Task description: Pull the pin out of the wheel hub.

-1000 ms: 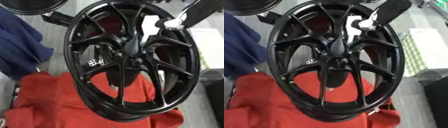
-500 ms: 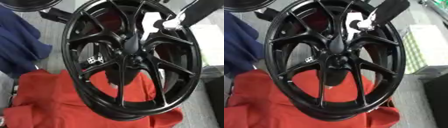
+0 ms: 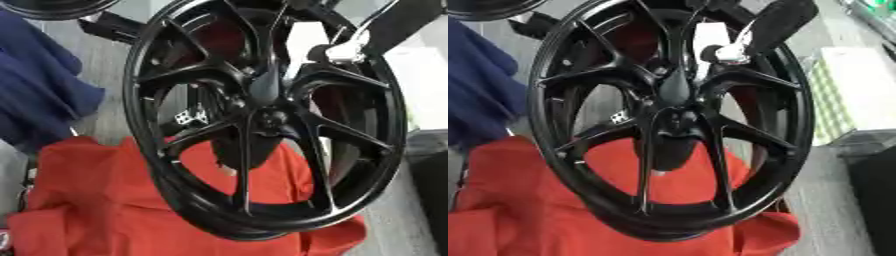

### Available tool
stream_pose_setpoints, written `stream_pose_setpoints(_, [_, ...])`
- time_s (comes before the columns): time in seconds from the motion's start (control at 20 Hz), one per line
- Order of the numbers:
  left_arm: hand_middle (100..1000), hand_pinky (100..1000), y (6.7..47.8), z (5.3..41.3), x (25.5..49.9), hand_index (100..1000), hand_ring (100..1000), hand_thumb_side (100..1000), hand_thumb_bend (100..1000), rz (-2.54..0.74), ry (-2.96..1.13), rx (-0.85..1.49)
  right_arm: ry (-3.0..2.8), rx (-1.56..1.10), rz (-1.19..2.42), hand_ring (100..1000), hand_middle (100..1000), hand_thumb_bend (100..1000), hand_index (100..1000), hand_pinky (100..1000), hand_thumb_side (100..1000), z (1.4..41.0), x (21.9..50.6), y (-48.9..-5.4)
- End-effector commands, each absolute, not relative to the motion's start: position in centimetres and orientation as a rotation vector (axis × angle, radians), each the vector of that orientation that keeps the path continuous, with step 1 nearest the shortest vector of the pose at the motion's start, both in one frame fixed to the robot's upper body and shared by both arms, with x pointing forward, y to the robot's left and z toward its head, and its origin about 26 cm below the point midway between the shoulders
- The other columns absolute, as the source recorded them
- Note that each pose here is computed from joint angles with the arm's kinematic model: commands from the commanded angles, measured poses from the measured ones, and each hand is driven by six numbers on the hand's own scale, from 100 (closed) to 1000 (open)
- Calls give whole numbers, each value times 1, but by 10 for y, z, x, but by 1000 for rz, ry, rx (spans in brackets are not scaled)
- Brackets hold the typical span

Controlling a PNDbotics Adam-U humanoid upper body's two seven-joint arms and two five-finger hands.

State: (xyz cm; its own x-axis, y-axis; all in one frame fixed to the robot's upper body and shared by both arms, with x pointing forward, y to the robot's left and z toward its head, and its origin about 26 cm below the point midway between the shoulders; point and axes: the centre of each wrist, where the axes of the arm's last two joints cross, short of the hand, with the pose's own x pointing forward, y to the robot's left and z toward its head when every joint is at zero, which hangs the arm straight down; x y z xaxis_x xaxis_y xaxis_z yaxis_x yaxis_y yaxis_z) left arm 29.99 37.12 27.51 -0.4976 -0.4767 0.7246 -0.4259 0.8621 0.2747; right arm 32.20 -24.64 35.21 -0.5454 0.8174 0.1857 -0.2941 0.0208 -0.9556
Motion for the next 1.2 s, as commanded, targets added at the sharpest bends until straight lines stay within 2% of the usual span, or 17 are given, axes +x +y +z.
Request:
stream_pose_setpoints(0.05, [806,747,371,286,296,853,760,697,599,-86,-2194,670,-1453,-614,1643,893,852,356,898,867,278,359,324,-251])
stream_pose_setpoints(0.7, [808,749,371,284,296,855,756,701,590,-86,-2191,662,-1430,-628,1628,896,853,363,895,868,259,353,335,-257])
stream_pose_setpoints(1.2, [809,751,371,284,297,856,756,703,584,-82,-2193,660,-1421,-619,1626,889,806,360,869,866,241,351,341,-259])
